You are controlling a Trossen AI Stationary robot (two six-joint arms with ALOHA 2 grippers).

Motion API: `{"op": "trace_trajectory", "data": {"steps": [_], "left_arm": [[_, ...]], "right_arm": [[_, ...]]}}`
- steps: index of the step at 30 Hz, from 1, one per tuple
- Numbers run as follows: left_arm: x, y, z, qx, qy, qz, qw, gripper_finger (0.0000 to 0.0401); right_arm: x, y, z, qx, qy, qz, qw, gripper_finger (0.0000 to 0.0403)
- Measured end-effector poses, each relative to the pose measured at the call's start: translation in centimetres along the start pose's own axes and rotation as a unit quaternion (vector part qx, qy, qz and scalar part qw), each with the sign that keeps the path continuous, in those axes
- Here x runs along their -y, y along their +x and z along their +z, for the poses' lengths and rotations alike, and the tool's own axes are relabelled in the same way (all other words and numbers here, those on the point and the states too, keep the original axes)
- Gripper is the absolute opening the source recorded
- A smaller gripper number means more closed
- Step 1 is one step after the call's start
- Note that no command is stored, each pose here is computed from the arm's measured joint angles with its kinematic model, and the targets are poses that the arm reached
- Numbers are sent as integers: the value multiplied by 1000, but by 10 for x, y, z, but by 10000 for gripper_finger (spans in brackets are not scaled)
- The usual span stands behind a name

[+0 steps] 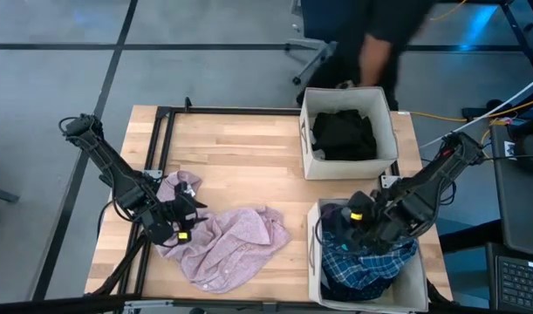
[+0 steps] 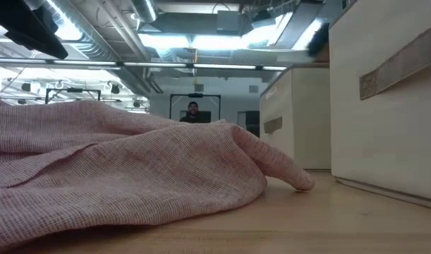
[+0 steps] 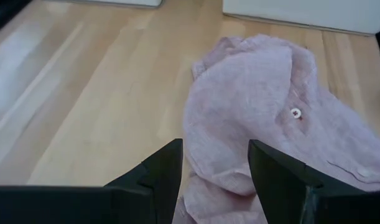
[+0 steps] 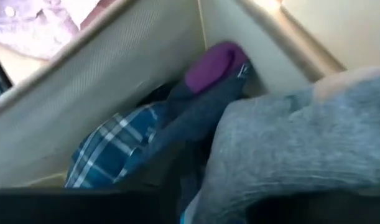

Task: Sort clothes
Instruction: Put the gray sock into the bottom laundry organizer, then put the pink polo shirt into the bottom laundry organizer

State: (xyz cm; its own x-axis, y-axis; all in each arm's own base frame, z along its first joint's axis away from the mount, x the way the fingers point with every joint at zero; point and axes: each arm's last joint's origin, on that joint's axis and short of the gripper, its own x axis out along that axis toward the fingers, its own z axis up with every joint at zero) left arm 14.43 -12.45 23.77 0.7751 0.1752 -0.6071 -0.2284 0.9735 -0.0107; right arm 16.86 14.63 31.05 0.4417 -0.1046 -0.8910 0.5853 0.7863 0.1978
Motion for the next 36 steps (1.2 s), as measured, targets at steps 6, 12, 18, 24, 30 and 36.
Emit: {"op": "trace_trajectory", "data": {"steps": [6,12,18,24,30,36], "left_arm": [[1,0,-1,-19,-12,-17,1000,173],[1,0,-3,-41,-32,-27,998,173],[4,-2,-6,-75,-42,-60,995,173],[4,-5,-13,-133,-78,-72,985,173],[1,-7,-20,-177,-104,-60,977,172],[5,-13,-25,-223,-128,-83,963,172]], "right_arm": [[-1,-2,7,-67,18,18,997,252],[-6,-13,23,-137,16,72,988,333],[-22,-39,54,-31,-28,178,983,358],[-54,-58,94,239,-185,287,909,360],[-67,-26,114,285,-289,227,885,360],[-79,23,131,262,-286,171,906,360]]}}
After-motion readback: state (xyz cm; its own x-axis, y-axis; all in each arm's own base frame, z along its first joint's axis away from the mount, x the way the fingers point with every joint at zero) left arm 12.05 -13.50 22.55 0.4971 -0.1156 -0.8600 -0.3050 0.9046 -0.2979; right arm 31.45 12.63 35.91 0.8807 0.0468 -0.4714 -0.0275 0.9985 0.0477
